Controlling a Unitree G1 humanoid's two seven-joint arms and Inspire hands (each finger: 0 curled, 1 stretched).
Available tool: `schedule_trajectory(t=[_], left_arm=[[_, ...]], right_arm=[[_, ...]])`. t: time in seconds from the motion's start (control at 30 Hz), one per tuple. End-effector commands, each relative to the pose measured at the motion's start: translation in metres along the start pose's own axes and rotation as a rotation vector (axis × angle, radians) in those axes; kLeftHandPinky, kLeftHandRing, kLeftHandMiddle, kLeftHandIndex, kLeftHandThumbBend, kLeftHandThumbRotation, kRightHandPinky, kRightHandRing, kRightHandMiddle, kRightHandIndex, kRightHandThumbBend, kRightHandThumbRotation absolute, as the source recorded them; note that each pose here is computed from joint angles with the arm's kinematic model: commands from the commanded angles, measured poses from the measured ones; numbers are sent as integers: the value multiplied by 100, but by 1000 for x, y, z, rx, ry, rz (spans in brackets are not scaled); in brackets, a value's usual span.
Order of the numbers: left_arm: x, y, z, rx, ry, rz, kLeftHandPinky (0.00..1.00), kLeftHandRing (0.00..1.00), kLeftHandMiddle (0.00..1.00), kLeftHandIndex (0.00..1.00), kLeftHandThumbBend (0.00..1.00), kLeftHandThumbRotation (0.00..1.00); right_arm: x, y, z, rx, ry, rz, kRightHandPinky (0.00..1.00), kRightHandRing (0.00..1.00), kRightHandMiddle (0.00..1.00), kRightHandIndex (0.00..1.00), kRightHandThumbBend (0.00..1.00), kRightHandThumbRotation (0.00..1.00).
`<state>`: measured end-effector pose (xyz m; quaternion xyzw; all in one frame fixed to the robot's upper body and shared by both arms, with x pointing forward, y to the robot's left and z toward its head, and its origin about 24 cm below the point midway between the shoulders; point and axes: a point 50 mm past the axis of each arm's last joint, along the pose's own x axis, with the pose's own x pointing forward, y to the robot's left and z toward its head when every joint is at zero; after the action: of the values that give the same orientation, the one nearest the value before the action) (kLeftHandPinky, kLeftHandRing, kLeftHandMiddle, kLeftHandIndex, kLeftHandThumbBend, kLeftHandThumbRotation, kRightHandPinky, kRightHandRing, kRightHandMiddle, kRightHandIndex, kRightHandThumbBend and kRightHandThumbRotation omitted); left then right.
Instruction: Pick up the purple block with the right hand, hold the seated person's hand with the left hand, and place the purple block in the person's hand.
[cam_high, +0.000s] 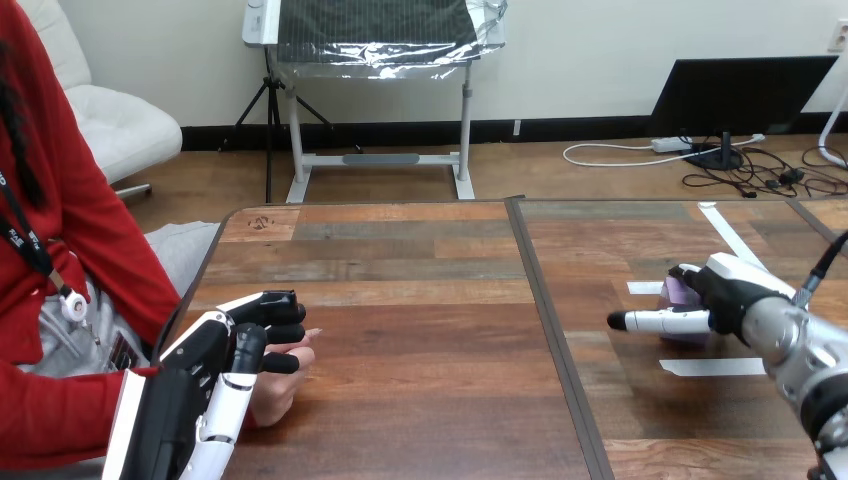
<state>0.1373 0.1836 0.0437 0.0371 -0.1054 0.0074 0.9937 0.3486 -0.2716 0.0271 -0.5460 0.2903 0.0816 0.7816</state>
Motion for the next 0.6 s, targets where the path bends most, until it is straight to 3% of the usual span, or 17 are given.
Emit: schedule_trajectory(t=[0.0,0.27,0.57], left_arm=[[11,-1,9,-19,-78,11,60,69,70,67,42,81],[12,-1,9,-24,-84,7,59,69,70,67,43,81],[11,-1,10,-4,-84,9,58,68,69,67,44,82]], right_arm=[[-1,-21,13,10,-13,-12,80,96,98,96,93,26],[-1,-18,12,-49,-12,28,76,91,95,93,91,12],[-1,-15,12,-76,-21,48,76,86,89,88,90,5]])
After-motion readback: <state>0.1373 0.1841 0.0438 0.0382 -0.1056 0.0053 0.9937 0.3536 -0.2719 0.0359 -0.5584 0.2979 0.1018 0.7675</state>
